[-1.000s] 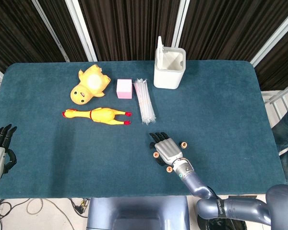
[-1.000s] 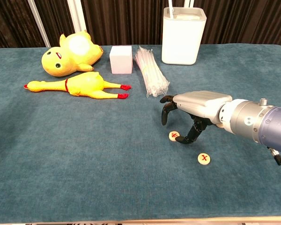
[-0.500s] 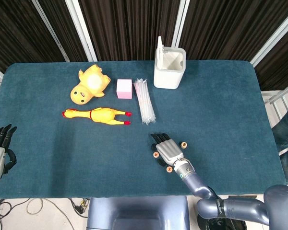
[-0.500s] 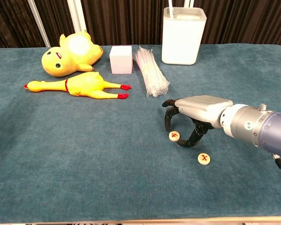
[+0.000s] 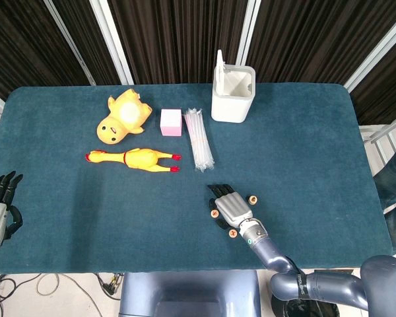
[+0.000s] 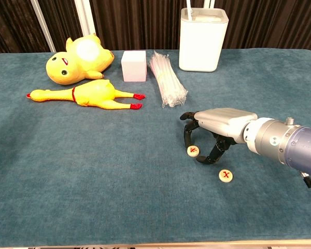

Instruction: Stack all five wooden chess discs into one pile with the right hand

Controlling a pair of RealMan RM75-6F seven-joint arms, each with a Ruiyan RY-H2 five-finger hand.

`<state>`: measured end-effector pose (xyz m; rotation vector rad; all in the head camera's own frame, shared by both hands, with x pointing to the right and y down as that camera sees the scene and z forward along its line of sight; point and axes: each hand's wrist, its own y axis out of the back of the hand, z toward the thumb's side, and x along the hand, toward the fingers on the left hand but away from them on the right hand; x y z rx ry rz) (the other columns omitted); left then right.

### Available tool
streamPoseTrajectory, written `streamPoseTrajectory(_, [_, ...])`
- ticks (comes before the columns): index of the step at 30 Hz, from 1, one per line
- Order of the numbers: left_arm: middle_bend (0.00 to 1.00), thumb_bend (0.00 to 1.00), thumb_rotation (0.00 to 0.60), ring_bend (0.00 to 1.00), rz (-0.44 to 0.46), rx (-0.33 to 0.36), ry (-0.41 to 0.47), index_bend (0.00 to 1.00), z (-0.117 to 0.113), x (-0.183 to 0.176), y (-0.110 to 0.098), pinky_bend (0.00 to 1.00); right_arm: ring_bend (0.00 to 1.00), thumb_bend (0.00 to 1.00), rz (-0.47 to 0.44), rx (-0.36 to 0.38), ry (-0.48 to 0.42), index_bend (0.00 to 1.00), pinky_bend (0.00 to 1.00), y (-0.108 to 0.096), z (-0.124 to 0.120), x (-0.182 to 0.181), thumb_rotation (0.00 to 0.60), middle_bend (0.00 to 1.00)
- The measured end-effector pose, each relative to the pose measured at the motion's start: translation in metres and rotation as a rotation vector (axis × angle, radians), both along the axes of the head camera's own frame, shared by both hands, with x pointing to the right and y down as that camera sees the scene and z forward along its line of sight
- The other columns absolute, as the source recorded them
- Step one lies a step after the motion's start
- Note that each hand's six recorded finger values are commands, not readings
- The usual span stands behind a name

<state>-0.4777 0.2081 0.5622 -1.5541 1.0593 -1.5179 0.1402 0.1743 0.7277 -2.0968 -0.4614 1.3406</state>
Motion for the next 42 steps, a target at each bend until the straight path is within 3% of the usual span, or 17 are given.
streamPoseTrajectory(32, [0.0, 0.82, 0.6, 0.0, -0.001, -0.001, -0.004, 0.07, 0.0, 0.0, 0.0, 0.03, 0.0, 0.42, 0.0, -0.012, -0.013, 0.51, 0.09, -0.003, 0.001, 0.002, 0.6, 0.0])
streamPoseTrajectory(42, [0.0, 0.82, 0.6, 0.0, -0.001, -0.001, -0.001, 0.07, 0.0, 0.0, 0.0, 0.03, 0.0, 0.42, 0.0, 0.031, -0.002, 0.51, 0.09, -0.023, -0.017, 0.012, 0.6, 0.0])
